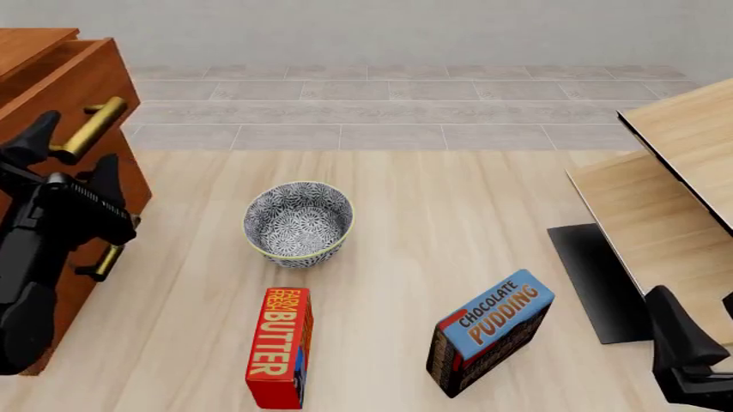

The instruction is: Close the top drawer of the cabinet.

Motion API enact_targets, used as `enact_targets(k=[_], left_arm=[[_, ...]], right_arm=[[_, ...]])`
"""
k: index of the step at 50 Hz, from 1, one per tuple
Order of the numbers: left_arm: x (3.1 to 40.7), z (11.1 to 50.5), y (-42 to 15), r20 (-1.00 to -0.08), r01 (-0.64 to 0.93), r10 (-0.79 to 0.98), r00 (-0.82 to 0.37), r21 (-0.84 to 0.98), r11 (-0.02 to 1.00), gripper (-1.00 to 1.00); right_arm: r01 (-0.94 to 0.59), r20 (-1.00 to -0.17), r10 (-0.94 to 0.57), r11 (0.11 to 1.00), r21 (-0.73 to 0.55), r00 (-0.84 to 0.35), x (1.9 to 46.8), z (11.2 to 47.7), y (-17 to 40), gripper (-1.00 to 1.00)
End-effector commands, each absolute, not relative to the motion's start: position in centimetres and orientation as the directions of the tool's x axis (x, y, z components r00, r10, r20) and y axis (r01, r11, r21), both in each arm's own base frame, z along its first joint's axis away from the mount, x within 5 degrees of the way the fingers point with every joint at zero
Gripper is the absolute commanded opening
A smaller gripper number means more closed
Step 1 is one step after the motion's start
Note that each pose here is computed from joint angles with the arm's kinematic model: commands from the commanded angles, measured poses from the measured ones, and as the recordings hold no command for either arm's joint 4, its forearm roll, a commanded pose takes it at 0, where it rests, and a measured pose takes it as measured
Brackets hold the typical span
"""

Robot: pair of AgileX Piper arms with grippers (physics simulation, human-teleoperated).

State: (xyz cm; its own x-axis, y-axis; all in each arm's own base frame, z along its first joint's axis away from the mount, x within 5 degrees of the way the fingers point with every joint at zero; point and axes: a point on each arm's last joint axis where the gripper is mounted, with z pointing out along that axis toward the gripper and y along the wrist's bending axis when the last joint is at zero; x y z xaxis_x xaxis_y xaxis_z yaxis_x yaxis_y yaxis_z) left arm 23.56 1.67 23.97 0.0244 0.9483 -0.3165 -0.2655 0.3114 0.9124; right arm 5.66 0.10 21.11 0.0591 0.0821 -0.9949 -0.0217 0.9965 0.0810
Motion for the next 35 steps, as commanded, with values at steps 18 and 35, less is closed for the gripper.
enact_targets(k=[18, 35], left_arm=[[24.4, 24.5, 3.3, -0.316, -0.307, 0.948, -0.036, 0.907, 0.29, 1.0], [24.1, 24.8, 4.5, -0.321, -0.334, 0.944, -0.075, 0.9, 0.28, 1.0]], right_arm=[[-0.022, -0.995, 0.083, 0.996, 0.082, 0.051, 5.7, 21.0, 0.1, 1.0], [-0.032, -0.995, 0.081, 0.996, 0.08, 0.051, 5.7, 21.0, 0.2, 1.0]])
